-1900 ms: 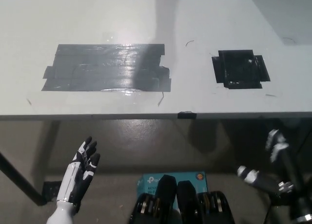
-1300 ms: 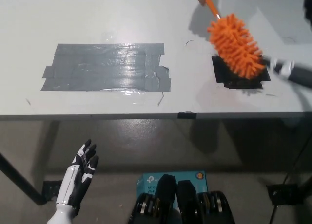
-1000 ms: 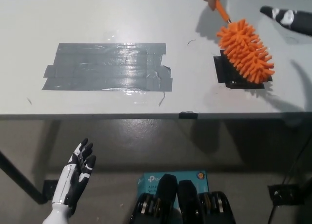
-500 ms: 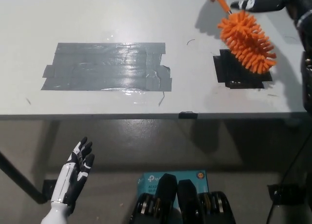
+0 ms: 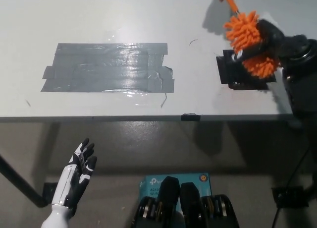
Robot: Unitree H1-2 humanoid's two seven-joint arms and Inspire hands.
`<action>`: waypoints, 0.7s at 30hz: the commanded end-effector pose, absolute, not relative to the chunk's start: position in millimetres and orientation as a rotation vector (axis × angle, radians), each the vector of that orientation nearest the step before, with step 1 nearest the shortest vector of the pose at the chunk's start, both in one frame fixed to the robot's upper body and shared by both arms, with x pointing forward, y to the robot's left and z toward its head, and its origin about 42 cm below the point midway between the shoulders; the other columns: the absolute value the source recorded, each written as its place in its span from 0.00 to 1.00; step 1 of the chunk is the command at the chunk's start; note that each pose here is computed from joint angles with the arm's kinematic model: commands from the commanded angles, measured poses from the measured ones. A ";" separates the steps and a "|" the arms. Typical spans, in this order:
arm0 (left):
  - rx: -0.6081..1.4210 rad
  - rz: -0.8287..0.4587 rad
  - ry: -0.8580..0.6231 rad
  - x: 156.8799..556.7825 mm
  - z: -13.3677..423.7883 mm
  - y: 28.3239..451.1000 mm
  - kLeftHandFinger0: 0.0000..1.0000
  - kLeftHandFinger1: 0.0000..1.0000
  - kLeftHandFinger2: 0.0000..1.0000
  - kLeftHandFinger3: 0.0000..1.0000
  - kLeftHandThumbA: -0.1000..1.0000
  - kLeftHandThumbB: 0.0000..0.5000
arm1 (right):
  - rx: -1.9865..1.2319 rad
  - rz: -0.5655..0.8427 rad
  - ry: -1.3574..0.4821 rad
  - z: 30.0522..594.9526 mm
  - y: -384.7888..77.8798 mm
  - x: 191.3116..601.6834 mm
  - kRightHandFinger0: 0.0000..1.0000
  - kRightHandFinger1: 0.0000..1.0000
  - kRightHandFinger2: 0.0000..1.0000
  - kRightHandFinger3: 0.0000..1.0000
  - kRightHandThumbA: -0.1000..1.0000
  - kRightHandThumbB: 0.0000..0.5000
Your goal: A person hands an oraange duster to the robot and the robot grabs it with its right hand and places it on the black marked spot infron tof it on the desk
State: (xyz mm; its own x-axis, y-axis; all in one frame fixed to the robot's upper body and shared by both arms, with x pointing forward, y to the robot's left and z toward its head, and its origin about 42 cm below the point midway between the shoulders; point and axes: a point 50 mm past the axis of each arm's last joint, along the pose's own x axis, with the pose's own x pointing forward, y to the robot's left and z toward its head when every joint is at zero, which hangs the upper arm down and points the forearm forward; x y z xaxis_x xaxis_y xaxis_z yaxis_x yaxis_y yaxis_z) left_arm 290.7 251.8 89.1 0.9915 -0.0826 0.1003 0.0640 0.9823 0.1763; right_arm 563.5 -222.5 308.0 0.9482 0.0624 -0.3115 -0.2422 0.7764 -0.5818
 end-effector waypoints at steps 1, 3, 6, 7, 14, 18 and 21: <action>0.177 -0.092 -0.180 297.0 105.8 254.4 0.99 1.00 1.00 1.00 0.84 0.35 | -0.734 0.144 0.251 336.2 -234.7 574.5 1.00 1.00 1.00 1.00 1.00 0.69; 0.174 -0.095 -0.181 296.6 105.3 254.2 0.97 1.00 1.00 1.00 0.83 0.36 | -0.727 0.155 0.267 331.0 -234.1 574.6 1.00 1.00 1.00 1.00 1.00 0.72; 0.174 -0.094 -0.190 298.4 105.3 255.4 0.95 1.00 1.00 1.00 0.83 0.35 | -0.769 0.136 0.334 321.6 -226.1 578.5 1.00 1.00 1.00 1.00 0.84 0.82; 0.173 -0.094 -0.192 298.7 105.9 255.6 0.95 1.00 1.00 1.00 0.83 0.35 | -0.790 0.114 0.340 320.5 -225.3 579.6 1.00 1.00 1.00 1.00 0.70 0.80; 0.172 -0.100 -0.208 303.4 113.3 257.4 0.94 1.00 1.00 1.00 0.84 0.35 | -0.985 -0.036 0.298 308.6 -230.2 582.7 0.00 0.17 0.29 1.00 0.00 0.41; 0.166 -0.100 -0.209 304.2 114.5 258.4 0.94 1.00 1.00 1.00 0.84 0.34 | -0.965 -0.088 0.195 310.4 -231.8 582.7 0.00 0.17 0.30 0.91 0.00 0.34; 0.169 -0.100 -0.212 304.4 114.6 258.9 0.92 1.00 1.00 1.00 0.85 0.32 | -0.918 -0.126 0.100 319.5 -231.5 580.2 0.00 0.29 0.38 0.41 0.00 0.37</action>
